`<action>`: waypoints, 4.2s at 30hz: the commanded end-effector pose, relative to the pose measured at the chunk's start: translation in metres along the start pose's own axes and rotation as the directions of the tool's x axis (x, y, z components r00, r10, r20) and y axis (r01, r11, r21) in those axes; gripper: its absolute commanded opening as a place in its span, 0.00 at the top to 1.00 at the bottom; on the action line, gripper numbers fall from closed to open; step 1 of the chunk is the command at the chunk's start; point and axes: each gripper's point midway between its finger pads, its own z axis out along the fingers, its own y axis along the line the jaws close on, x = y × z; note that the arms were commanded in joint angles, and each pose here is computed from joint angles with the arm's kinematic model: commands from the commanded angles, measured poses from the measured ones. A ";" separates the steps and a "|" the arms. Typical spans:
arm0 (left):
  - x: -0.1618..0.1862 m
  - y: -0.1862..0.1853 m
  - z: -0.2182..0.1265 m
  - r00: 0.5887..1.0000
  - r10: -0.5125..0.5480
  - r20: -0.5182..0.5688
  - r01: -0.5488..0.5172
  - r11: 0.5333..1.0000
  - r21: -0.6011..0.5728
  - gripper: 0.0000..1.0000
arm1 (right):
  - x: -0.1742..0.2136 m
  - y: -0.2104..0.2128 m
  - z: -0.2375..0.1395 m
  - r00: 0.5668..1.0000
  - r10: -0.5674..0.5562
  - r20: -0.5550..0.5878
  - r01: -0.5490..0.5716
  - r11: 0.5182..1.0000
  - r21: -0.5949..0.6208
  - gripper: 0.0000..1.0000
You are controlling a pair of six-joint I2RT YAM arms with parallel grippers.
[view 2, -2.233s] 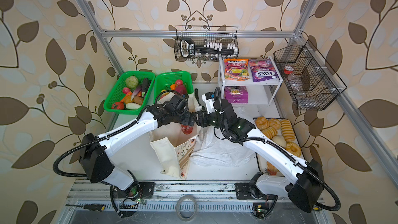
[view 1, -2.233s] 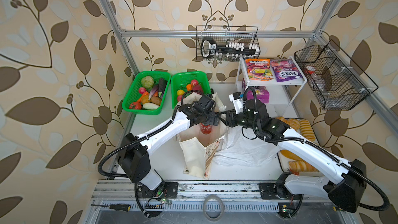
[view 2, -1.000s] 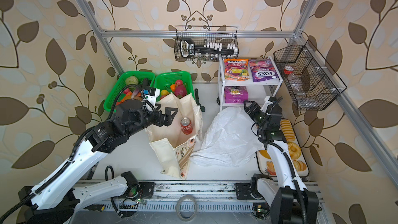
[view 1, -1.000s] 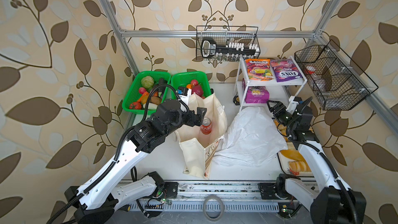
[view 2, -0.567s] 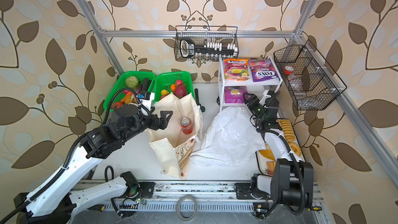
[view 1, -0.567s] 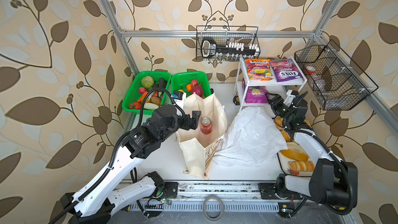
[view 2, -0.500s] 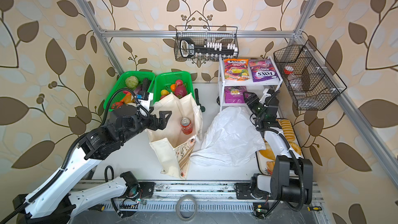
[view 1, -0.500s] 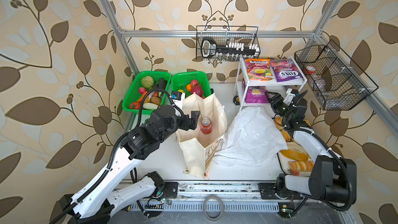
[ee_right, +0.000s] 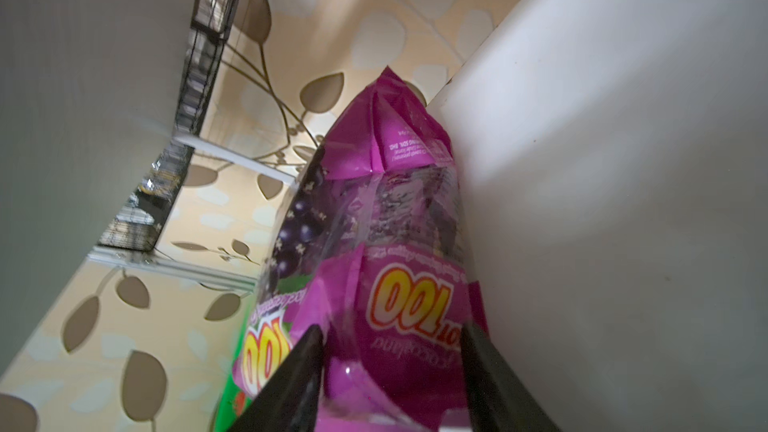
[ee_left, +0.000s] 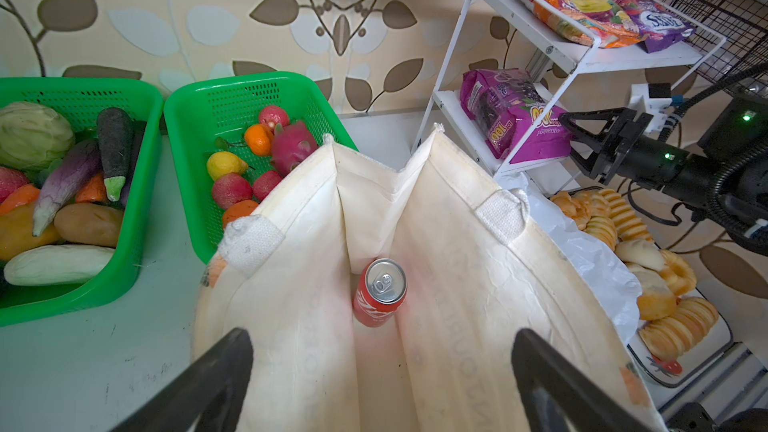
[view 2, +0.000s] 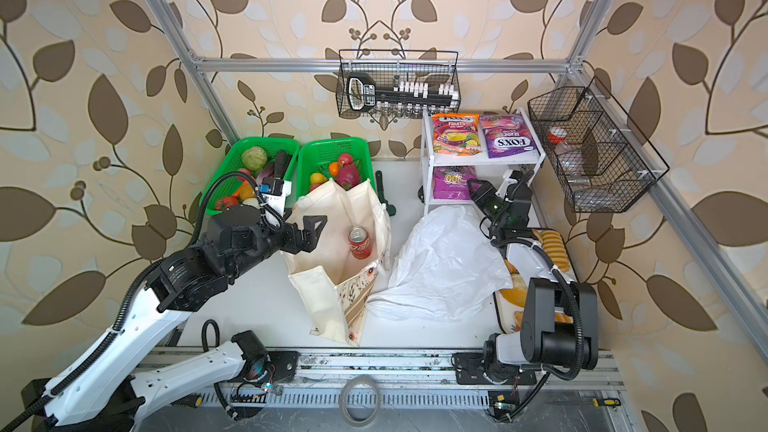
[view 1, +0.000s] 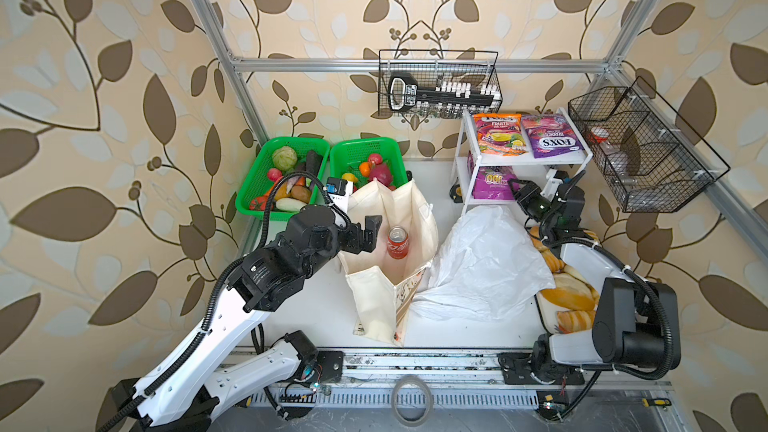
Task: Place the mixed food into the grocery bags and tie them
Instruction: 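Raise the left gripper out of the bag while the right gripper reaches into the shelf, then grasp the purple Lot100 snack bag on the shelf with the right gripper, then carry the snack bag toward the tote with right gripper while left holds rim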
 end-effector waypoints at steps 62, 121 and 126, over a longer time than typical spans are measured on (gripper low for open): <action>0.002 0.016 -0.005 1.000 -0.014 0.013 0.015 0.997 -0.071 0.01 | 0.018 -0.019 -0.038 0.981 -0.086 -0.174 0.090 0.996 0.017 0.41; 0.000 0.086 -0.029 1.000 -0.006 0.015 0.012 0.902 -0.431 0.01 | 0.031 0.164 -0.205 0.979 -0.177 -0.104 0.133 0.932 -0.337 1.00; 0.009 0.108 -0.019 0.984 -0.180 -0.010 0.159 0.895 -0.416 0.01 | 0.044 0.227 -0.245 0.942 -0.318 -0.105 0.227 0.838 -0.497 1.00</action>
